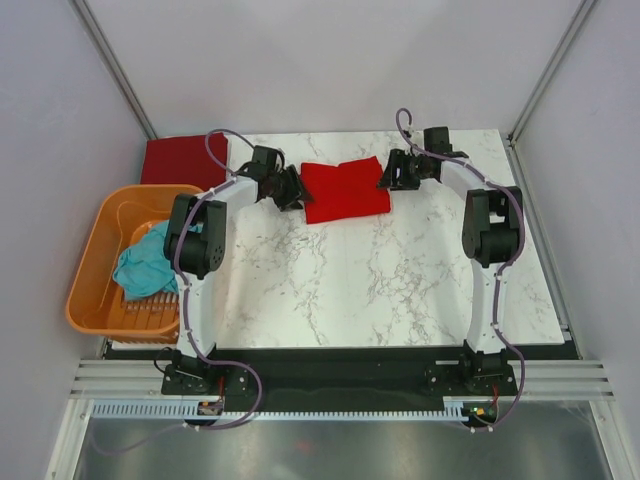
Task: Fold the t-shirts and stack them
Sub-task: Fold the tshirt
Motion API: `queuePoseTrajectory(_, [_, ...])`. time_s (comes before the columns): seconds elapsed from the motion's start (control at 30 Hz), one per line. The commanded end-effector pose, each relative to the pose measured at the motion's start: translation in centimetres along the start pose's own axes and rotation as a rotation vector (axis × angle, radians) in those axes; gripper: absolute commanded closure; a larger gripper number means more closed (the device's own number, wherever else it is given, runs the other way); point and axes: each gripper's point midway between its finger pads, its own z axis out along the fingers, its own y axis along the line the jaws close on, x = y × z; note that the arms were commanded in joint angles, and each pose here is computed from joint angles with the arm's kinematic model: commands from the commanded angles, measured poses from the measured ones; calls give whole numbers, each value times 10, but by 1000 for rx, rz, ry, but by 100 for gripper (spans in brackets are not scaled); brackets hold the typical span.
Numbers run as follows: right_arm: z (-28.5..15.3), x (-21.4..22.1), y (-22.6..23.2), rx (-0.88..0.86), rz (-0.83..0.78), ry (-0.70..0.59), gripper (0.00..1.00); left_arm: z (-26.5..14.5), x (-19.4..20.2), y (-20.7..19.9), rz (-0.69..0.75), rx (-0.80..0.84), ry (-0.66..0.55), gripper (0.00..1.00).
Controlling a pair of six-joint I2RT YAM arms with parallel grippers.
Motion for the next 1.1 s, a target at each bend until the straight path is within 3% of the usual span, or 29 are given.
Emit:
queuePoseTrajectory(0.0, [-19,12,21,-75,-68,34,36,-16,19,-16,73,41,25,46])
queuePoseTrajectory(0.17, [-20,40,22,-92,-36,76,37,-9,48,-10,80,26,86,46])
queuePoseTrajectory(0.23, [-21,49,19,-81,-27,88,43,-7,54,-6,78,17,101,46])
queuePoseTrajectory(0.33, [-26,59,16,-57,-12,95,62,-5,62,7,76,-54,110,55])
queuePoseTrajectory(0.37, [-30,58,18,-45,-5,85,67,-6,63,11,73,-89,109,64])
queuePoseTrajectory(0.4, [-32,59,18,-34,1,84,73,-9,62,6,79,-81,102,64])
queuePoseTrajectory(0.5, [-45,69,18,13,51,87,77,-16,71,2,89,-77,111,64])
queuePoseTrajectory(0.53, [-47,86,17,17,84,113,78,-25,80,18,62,-167,115,80])
queuePoseTrajectory(0.6, [-60,89,25,32,110,91,78,-32,91,12,70,-162,125,80])
queuePoseTrajectory(0.67, [-69,111,23,63,151,113,77,-45,107,6,82,-152,141,80])
queuePoseTrajectory(0.73, [-71,132,23,65,180,148,65,-60,115,4,81,-150,136,78])
queuePoseTrajectory(0.8, [-76,135,24,77,190,145,54,-68,116,3,86,-155,121,68])
queuePoseTrajectory(0.93, [-86,121,31,78,174,111,46,-83,92,-8,111,-149,45,56])
queuePoseTrajectory(1.07, [-92,88,38,73,107,44,42,-85,66,-33,173,-92,0,54])
